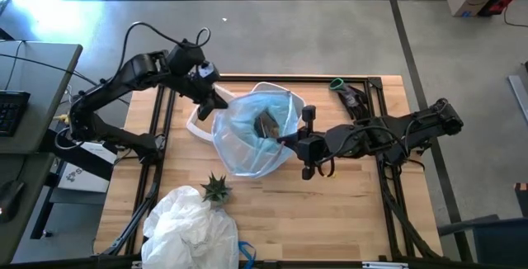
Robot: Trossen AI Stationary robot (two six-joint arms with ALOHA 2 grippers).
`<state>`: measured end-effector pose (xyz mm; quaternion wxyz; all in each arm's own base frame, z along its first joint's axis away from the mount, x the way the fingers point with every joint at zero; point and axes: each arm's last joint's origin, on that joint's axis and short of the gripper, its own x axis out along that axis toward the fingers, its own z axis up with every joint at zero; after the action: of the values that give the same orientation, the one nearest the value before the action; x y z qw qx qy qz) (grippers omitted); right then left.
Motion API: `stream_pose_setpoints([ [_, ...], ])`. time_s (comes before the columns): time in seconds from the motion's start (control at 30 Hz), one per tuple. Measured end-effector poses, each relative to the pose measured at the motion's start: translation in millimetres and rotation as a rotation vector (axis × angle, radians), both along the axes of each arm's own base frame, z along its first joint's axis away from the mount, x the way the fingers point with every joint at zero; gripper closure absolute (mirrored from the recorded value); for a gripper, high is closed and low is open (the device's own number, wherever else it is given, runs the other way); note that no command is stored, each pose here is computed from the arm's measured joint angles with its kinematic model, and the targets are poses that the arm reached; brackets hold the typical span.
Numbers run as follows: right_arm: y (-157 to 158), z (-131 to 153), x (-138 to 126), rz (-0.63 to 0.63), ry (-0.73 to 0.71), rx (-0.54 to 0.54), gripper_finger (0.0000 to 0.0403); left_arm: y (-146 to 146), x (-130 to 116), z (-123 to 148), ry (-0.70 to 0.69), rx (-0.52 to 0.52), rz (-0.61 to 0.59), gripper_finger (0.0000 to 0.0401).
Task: Place trash/remove bag and relplace
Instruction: Remove the trash bag from the trash bin
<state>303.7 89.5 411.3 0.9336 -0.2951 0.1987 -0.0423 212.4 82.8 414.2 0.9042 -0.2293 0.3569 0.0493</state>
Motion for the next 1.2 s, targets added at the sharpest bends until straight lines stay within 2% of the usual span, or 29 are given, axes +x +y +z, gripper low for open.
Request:
stream_pose_setpoints([
  [0.17, -2, 0, 0, -0.004, 0.0, -0.002, 0.0403, -2, -5, 24, -0.078, 0.036, 0.002, 0.0401],
  [0.47, -12, 5, 6, -0.023, -0.048, -0.006, 0.0403, -12, -8, 75, -0.325, 0.12, -0.038, 0.0401],
  [0.67, -18, 14, 10, -0.015, -0.129, -0.045, 0.0403, -16, 7, 93, -0.39, 0.119, -0.114, 0.0401],
  [0.93, -30, 27, 15, -0.04, -0.239, -0.098, 0.0403, -24, 21, 126, -0.574, 0.129, -0.243, 0.0401],
  [1.03, -34, 34, 16, -0.047, -0.303, -0.137, 0.0403, -26, 23, 131, -0.573, 0.127, -0.249, 0.0401],
  [1.2, -40, 49, 16, -0.064, -0.428, -0.204, 0.0403, -14, 34, 111, -0.385, 0.075, -0.165, 0.0401],
])
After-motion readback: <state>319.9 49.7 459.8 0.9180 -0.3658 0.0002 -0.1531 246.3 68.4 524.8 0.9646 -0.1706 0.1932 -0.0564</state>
